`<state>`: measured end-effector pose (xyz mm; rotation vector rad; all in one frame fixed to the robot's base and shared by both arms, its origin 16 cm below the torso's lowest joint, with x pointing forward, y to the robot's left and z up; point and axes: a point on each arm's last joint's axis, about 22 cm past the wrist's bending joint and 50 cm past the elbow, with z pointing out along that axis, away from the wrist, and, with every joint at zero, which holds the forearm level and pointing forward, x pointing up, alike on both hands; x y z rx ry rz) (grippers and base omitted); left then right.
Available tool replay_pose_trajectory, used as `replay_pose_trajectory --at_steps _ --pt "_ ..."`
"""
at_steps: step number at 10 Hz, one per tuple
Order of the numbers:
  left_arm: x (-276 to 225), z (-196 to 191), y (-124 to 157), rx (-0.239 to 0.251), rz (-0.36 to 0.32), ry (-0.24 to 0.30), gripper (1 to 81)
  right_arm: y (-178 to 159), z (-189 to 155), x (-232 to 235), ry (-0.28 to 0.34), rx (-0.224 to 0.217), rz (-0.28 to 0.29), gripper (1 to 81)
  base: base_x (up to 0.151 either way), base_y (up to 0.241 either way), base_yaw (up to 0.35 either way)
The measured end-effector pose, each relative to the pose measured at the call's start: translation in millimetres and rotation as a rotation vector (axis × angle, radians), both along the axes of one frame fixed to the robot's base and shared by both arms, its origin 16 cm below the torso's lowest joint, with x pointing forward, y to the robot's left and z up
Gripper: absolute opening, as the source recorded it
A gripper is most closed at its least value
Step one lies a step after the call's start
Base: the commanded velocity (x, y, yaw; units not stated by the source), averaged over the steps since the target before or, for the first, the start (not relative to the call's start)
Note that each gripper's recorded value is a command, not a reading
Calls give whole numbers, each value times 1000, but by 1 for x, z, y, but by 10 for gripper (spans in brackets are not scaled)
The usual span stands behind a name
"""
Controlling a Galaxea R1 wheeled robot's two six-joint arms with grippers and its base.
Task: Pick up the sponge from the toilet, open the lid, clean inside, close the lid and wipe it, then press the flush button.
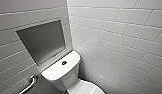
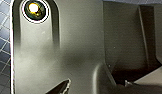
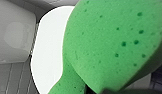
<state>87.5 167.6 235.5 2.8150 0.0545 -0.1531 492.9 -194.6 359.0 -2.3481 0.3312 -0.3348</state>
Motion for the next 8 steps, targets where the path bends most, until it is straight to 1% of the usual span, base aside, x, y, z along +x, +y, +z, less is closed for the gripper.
replay_pose_trajectory --at_steps 1,2,4,5,6,7,8 --pt "6 -1 1 1 0 -7 811 -6 0 -13 6 1 7 10 0 0 0" --pt "15 -2 2 2 3 -18 811 -23 -3 -30 26 -18 7 10 0 0 0" --pt "38 -4 5 -3 5 -43 811 -63 -13 -66 76 -72 -1 10 0 0 0" --pt "56 -5 9 -7 6 -62 811 -72 -16 -83 96 -84 0 10 0 0 0" --pt "74 -6 13 -13 9 -83 811 -76 -19 -100 115 -86 -3 10 0 0 0" --pt "86 -5 21 -15 15 -96 811 -85 -25 -122 135 -99 -5 10 0 0 0" --pt "89 -3 28 -19 24 -98 811 -101 -32 -146 161 -128 -7 10 0 0 0"
